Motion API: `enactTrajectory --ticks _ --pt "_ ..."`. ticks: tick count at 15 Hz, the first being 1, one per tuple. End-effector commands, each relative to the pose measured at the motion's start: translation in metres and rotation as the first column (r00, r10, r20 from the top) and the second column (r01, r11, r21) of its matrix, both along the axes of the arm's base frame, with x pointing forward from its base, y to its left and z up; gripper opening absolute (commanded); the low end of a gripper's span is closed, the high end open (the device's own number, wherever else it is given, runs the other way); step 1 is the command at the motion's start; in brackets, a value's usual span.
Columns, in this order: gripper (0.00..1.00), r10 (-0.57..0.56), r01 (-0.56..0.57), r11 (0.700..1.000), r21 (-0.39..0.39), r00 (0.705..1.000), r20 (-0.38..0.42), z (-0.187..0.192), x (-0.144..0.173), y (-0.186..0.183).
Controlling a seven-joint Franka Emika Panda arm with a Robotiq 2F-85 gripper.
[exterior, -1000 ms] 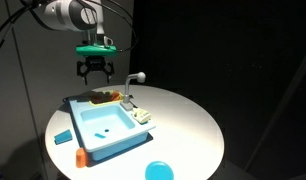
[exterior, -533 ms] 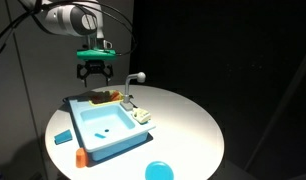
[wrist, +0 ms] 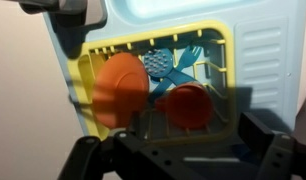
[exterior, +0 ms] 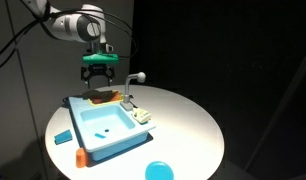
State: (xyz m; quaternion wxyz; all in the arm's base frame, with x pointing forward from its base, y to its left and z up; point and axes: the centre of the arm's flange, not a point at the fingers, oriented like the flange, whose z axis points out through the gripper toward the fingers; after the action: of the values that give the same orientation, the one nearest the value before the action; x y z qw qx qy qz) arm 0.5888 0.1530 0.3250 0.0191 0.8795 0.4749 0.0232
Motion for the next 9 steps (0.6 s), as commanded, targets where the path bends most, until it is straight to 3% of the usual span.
enactTrajectory --ticks 1,9 --pt "1.00 0.026 -0.026 0.999 0.021 1.000 -0.004 -0.008 0.018 -0.005" --pt "1.00 0.045 -0.044 0.999 0.027 0.998 -0.042 -0.032 0.030 -0.012"
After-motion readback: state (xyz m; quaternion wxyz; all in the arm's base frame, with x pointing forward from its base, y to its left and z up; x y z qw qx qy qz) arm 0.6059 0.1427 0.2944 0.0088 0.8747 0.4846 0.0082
